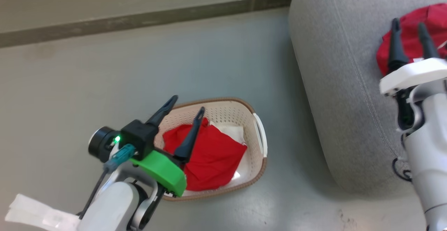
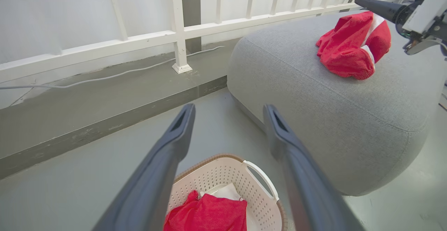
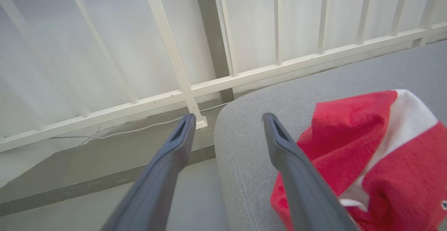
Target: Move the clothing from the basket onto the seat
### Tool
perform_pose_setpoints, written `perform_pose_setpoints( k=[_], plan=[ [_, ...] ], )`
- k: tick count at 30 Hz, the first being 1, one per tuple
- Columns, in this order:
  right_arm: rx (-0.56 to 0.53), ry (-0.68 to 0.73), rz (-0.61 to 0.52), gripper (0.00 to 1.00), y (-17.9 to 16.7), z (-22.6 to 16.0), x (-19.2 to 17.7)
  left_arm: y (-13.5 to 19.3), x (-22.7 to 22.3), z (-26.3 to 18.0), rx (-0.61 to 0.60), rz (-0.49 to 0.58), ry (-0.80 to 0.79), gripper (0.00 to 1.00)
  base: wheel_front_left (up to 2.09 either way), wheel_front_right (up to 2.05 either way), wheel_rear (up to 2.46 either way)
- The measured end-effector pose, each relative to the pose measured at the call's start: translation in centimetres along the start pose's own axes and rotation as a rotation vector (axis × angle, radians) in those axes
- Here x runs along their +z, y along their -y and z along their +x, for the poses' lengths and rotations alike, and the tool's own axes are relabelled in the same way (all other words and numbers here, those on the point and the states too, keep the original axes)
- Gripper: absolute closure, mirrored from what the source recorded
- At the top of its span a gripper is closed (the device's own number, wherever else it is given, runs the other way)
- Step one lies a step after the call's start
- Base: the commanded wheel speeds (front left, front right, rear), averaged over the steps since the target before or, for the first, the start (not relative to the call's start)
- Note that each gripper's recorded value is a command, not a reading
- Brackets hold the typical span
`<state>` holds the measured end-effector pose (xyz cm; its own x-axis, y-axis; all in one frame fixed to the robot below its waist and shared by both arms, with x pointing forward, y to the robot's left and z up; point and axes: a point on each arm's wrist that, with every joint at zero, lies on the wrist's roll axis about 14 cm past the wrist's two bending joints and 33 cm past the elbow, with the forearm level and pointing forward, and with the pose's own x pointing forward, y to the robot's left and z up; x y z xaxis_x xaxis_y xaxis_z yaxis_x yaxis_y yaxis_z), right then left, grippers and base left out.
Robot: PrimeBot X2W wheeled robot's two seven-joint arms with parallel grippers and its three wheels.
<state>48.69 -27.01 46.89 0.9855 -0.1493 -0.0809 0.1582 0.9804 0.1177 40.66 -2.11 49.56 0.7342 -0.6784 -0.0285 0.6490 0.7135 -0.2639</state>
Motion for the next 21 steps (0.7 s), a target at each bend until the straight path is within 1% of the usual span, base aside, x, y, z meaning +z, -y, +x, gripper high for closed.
perform_pose_setpoints(
  k=[4,9,14,15,18,21],
  plan=[
    [0.088,0.031,0.013,0.00,-3.4,-0.8,0.8,-1.6,0.7,-1.4,0.095,0.012,0.023,0.00,0.00,0.00,0.00],
    [0.191,0.037,0.013,0.00,-7.3,-2.7,0.7,-3.5,1.5,-3.6,0.209,0.023,0.052,0.00,0.00,0.00,0.00],
    [0.261,0.031,0.011,0.00,-9.8,-5.0,0.3,-5.2,2.7,-6.2,0.308,0.043,0.095,0.00,0.00,0.00,0.00],
    [0.288,0.036,0.013,0.00,-10.8,-5.8,0.4,-5.9,3.1,-7.2,0.346,0.049,0.111,0.00,0.00,0.00,0.00],
    [0.338,0.045,0.016,0.00,-12.6,-7.1,0.6,-6.7,3.5,-8.9,0.395,0.044,0.127,0.00,0.00,0.00,0.00],
    [0.370,0.051,0.000,0.00,-13.5,-8.3,0.6,-7.3,3.8,-10.5,0.441,0.051,0.139,0.00,0.00,0.00,0.00]
  ],
)
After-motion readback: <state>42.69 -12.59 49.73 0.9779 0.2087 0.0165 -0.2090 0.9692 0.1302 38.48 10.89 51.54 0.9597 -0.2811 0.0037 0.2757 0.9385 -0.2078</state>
